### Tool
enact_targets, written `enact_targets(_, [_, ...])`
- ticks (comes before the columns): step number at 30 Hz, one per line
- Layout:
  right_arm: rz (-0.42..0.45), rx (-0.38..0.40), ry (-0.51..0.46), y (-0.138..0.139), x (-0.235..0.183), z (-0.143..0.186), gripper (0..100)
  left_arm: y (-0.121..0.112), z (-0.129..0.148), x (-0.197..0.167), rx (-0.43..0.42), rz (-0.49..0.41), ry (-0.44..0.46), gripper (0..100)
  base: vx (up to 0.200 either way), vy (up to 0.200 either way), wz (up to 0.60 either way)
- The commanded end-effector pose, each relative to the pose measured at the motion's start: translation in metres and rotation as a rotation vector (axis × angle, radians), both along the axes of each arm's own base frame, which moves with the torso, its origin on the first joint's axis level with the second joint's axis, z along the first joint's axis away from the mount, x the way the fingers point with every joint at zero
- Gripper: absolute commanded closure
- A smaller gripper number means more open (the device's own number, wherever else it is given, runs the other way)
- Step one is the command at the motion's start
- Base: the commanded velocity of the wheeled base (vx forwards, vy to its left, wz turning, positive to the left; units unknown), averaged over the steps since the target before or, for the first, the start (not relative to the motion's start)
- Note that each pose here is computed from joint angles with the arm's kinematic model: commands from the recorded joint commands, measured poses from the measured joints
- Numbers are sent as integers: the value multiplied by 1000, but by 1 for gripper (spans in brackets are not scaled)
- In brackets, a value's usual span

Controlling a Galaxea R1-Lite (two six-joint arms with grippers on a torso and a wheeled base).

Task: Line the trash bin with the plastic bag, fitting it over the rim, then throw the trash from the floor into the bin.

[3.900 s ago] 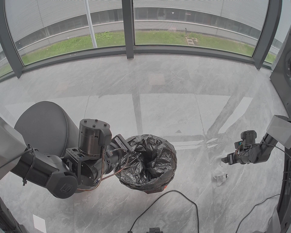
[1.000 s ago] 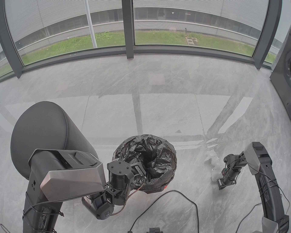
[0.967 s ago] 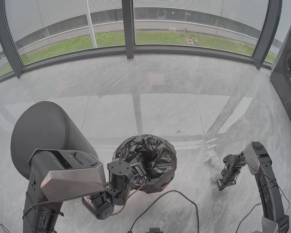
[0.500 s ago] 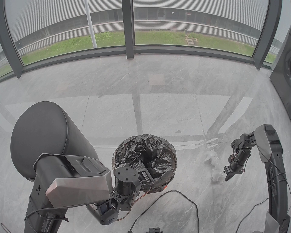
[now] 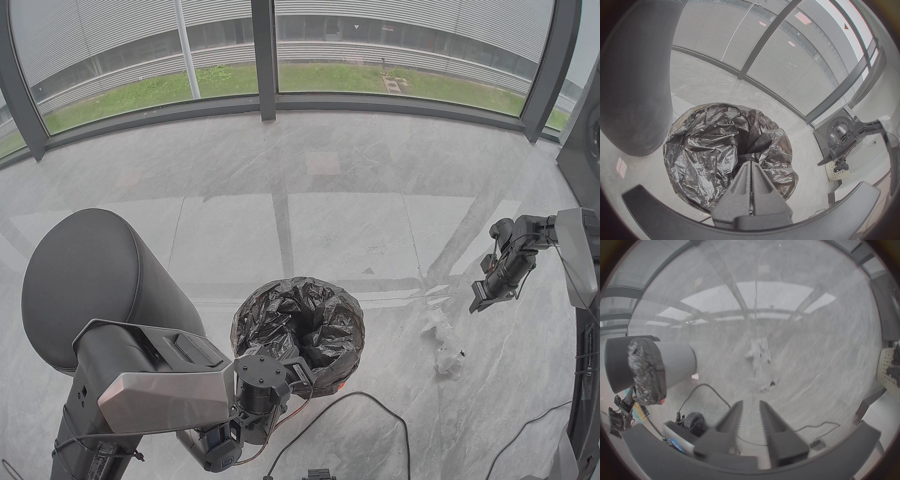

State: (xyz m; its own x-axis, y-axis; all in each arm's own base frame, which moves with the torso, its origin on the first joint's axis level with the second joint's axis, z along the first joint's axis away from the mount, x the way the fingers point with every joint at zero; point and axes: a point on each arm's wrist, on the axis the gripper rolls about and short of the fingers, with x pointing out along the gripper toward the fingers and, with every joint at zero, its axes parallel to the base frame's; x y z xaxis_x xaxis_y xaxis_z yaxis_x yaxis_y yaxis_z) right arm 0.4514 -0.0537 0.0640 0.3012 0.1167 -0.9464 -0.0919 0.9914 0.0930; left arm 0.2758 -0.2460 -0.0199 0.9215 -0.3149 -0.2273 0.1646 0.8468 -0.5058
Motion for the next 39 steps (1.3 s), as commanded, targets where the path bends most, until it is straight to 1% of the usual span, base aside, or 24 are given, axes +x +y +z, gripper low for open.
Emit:
enact_targets(1, [26, -54, -235, 5, -74, 18, 0, 6, -4, -9, 18, -1, 19, 100, 0, 0, 0])
enact_targets(3, [22, -65, -308, 5, -74, -17, 0, 4, -4, -10, 22, -6, 18, 100, 0, 0, 0])
enact_targets(5, [42, -84, -366, 4, -66, -57, 0, 2, -3, -12, 22, -16, 16, 100, 0, 0, 0])
enact_targets(6, [53, -89, -385, 5, -61, -68, 0, 2, -4, -13, 23, -19, 17, 100, 0, 0, 0])
enact_targets(7, [59, -93, -395, 7, -57, -78, 0, 0, -5, -15, 23, -23, 19, 100, 0, 0, 0])
enact_targets(8, [61, -95, -395, 7, -56, -79, 0, 0, -5, -15, 24, -23, 20, 100, 0, 0, 0])
enact_targets(11, [93, -120, -398, 17, -36, -98, 0, -5, -5, -19, 23, -41, 22, 100, 0, 0, 0])
enact_targets(12, [95, -120, -398, 18, -36, -99, 0, -5, -5, -19, 23, -41, 22, 100, 0, 0, 0])
enact_targets(13, [121, -141, -398, 20, -29, -108, 0, -6, -6, -21, 24, -46, 23, 100, 0, 0, 0])
enact_targets(14, [128, -149, -396, 20, -27, -111, 0, -7, -6, -21, 23, -49, 22, 100, 0, 0, 0])
enact_targets(15, [144, -185, -390, 19, -23, -117, 0, -8, -7, -22, 26, -52, 25, 100, 0, 0, 0])
enact_targets(16, [148, -197, -387, 19, -22, -117, 0, -8, -8, -23, 29, -53, 27, 100, 0, 0, 0])
enact_targets(17, [152, -209, -348, 19, -20, -116, 0, -8, -11, -23, 31, -53, 32, 100, 0, 0, 0])
enact_targets(18, [156, -208, -316, 19, -19, -115, 0, -8, -11, -23, 33, -55, 31, 100, 0, 0, 0])
enact_targets(20, [152, -203, -288, 19, -16, -114, 0, -9, -11, -23, 32, -55, 30, 100, 0, 0, 0])
enact_targets(26, [145, -208, -324, 15, -2, -110, 0, -10, -12, -25, 34, -55, 31, 100, 0, 0, 0])
enact_targets(39, [149, -198, -292, 14, 3, -110, 0, -10, -15, -26, 40, -54, 39, 100, 0, 0, 0])
